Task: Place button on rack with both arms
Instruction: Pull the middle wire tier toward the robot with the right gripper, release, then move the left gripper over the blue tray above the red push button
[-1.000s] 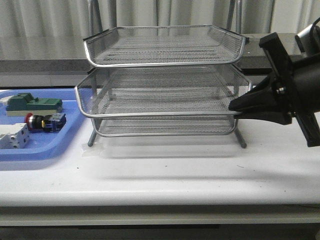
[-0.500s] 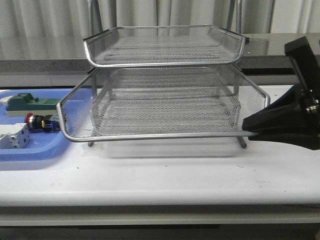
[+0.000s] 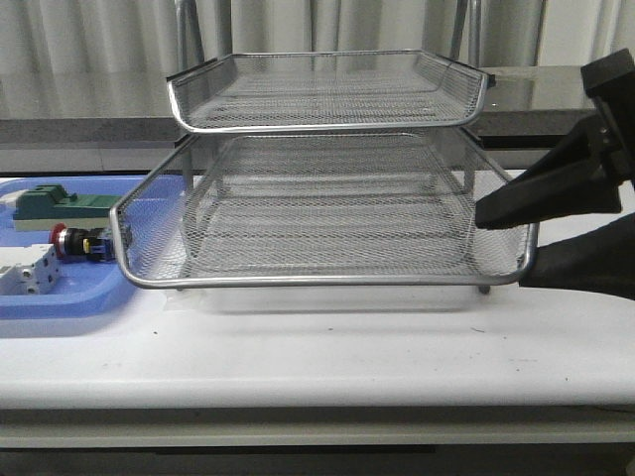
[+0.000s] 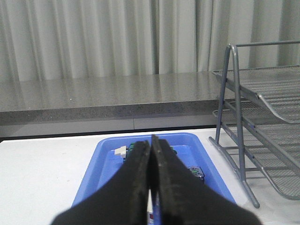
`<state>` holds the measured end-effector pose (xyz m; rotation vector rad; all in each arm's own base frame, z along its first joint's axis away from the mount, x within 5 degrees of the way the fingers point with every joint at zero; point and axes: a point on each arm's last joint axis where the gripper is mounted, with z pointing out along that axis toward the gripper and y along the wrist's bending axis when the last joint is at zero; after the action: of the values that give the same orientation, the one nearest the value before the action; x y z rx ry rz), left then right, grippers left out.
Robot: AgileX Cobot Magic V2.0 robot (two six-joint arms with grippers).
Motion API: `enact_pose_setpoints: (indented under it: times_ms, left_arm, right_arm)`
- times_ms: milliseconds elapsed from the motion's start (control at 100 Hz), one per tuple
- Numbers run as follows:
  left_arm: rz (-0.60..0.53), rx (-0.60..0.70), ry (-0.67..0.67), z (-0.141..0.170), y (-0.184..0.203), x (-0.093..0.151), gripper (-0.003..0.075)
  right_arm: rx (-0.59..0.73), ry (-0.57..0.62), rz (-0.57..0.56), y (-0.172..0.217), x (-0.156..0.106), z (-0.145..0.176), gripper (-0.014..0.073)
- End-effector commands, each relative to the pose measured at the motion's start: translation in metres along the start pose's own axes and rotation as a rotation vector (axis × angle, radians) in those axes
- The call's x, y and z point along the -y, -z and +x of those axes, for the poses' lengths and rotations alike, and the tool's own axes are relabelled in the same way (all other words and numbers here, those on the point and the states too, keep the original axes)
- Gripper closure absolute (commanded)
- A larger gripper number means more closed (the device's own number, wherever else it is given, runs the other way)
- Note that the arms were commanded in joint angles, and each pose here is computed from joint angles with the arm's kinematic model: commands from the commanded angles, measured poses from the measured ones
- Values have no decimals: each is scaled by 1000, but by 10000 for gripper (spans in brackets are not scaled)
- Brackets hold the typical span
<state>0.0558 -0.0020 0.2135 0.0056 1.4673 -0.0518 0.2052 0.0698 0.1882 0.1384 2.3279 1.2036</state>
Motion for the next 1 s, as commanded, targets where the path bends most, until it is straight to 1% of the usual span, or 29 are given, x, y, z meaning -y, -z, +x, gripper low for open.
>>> enact_pose_setpoints:
  times_ms: [0, 120, 190, 310, 430, 600, 730, 820, 990]
  left_arm:
    - [17, 80, 17, 2, 2, 1, 741]
    - [17, 80, 17, 2, 2, 1, 741]
    - [17, 80, 17, 2, 2, 1, 741]
    - [17, 80, 17, 2, 2, 1, 741]
    - [17, 80, 17, 2, 2, 1, 741]
    - [17, 80, 17, 2, 2, 1, 741]
    - [17, 80, 17, 2, 2, 1, 741]
    - [17, 80, 17, 2, 2, 1, 741]
    - [17, 80, 17, 2, 2, 1, 741]
  right_arm:
    - [-1, 47, -77, 9, -18, -1, 140]
    - [-56, 56, -23, 18, -22, 7, 140]
    - [-81, 81, 26, 25, -24, 12, 140]
    - [-102, 153, 140, 40, -30, 15, 140]
    - [-85, 231, 254, 61, -41, 13, 140]
    - [-7, 339, 427, 97, -64, 4, 140]
    - [95, 409, 559, 127, -81, -2, 140]
    - [179, 451, 622, 145, -90, 0, 140]
    - [290, 508, 679, 168, -100, 11, 140]
